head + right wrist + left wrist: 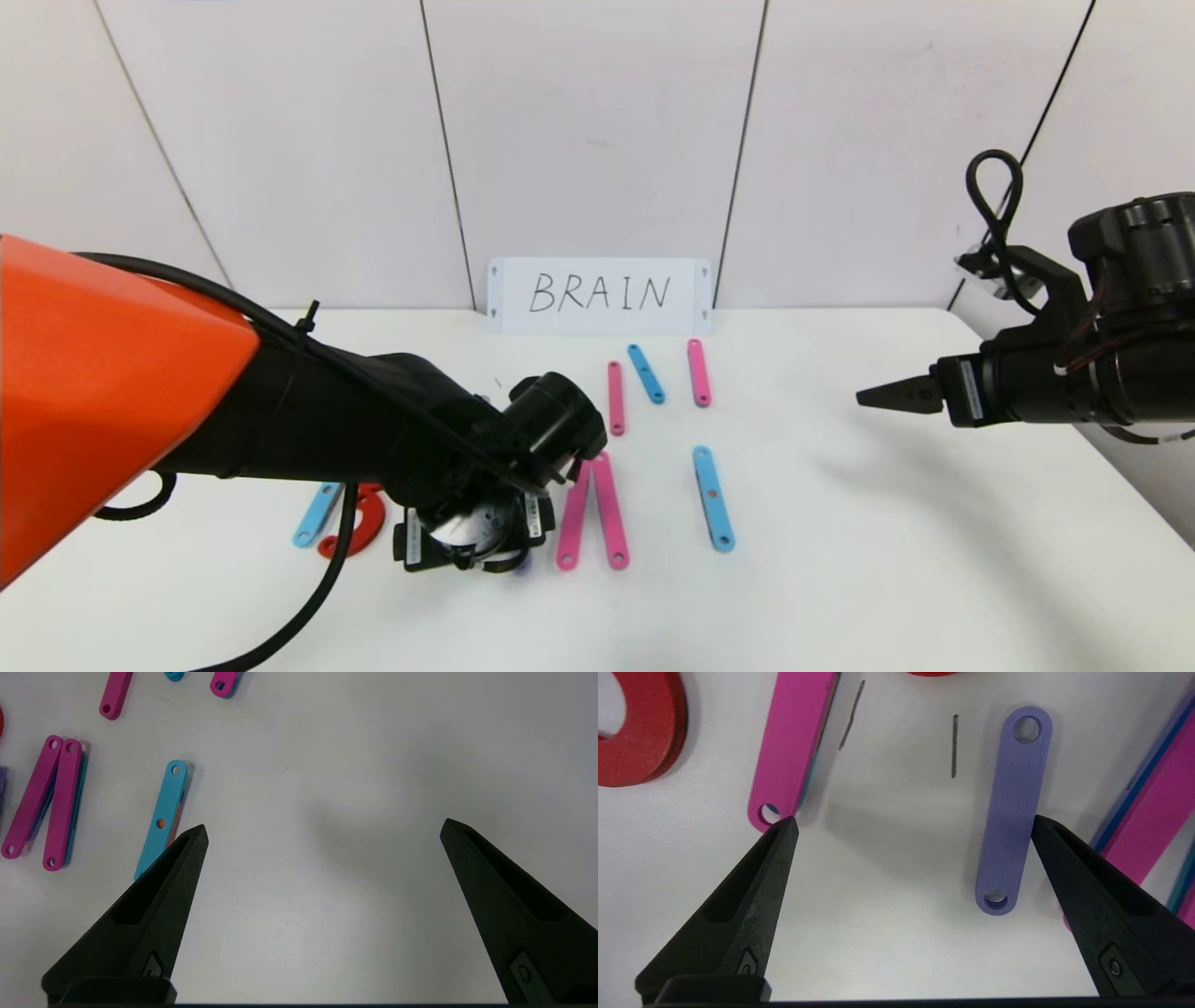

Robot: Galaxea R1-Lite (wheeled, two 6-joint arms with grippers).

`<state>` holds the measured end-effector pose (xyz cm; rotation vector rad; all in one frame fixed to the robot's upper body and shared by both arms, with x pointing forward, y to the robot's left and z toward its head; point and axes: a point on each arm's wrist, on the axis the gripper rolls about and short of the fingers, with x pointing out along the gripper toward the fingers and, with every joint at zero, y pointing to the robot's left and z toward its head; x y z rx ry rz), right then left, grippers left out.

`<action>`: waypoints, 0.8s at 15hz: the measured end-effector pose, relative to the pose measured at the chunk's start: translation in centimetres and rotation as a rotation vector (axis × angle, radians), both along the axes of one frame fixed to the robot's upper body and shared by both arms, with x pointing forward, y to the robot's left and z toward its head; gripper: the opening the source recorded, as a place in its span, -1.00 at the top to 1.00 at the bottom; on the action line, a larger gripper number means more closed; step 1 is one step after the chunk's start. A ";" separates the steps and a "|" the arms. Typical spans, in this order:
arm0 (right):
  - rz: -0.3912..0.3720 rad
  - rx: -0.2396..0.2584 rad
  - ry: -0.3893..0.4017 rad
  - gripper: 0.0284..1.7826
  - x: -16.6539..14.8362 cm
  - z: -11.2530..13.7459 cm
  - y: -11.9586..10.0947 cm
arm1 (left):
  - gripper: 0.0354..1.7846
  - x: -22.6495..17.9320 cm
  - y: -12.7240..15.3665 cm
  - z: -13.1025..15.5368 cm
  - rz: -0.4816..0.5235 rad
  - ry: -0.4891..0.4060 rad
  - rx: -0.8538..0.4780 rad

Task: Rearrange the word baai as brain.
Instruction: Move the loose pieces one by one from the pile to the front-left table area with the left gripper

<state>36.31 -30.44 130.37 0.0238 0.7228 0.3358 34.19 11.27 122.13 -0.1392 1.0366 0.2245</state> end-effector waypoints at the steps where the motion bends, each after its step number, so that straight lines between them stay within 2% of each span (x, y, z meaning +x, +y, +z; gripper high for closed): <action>1: 0.000 0.000 0.000 -0.95 0.0 0.0 0.0 | -0.95 -0.1 0.1 0.0 0.000 0.003 0.019; 5: 0.001 0.001 -0.004 -0.95 -0.1 0.1 0.0 | -0.95 -0.3 0.3 -0.2 0.003 0.037 0.076; 12: 0.001 0.001 -0.004 -0.95 -0.2 0.1 0.0 | -0.95 0.6 1.3 -0.3 0.043 0.039 0.080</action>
